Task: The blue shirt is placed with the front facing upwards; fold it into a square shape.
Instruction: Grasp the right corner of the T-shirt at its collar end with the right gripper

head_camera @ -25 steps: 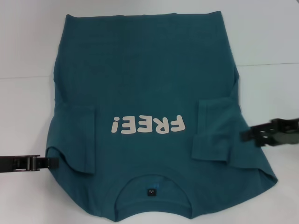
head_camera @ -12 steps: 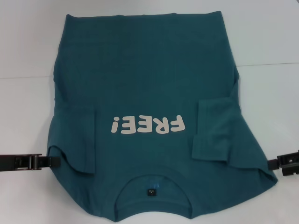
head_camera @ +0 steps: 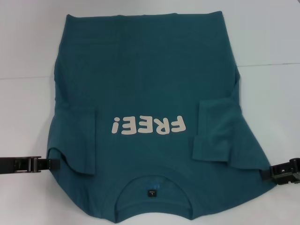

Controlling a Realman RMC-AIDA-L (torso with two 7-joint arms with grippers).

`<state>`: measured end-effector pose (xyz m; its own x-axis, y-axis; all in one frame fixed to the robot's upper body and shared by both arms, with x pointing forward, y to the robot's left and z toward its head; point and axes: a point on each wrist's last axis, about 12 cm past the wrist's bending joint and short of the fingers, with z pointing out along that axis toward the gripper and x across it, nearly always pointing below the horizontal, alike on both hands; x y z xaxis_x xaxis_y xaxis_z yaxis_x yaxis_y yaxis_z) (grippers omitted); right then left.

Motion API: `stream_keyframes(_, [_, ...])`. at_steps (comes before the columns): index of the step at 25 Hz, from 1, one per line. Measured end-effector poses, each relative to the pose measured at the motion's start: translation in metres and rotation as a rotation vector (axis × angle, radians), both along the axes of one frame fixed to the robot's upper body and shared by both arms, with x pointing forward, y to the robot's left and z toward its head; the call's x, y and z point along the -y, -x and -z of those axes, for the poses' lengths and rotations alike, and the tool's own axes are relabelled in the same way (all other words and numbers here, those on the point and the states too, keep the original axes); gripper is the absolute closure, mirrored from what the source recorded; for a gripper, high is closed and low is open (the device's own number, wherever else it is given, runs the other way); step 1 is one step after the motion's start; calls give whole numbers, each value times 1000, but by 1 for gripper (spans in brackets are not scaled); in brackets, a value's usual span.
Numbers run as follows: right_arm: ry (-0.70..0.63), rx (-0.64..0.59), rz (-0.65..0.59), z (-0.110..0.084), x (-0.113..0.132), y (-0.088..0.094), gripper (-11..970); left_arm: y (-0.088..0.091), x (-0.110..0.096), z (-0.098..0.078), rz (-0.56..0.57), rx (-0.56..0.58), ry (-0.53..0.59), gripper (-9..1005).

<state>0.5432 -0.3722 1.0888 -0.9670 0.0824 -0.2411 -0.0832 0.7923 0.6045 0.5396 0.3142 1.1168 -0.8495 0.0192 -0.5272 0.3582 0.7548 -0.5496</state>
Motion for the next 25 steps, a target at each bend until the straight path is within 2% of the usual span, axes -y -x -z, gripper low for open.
stream_keyframes(9, [15, 6, 22, -1, 5, -1, 225, 0, 1, 1, 4, -2, 0, 963])
stream_keyframes(25, [14, 12, 19, 8, -15, -14, 225, 1, 0, 1, -1, -3, 2, 963])
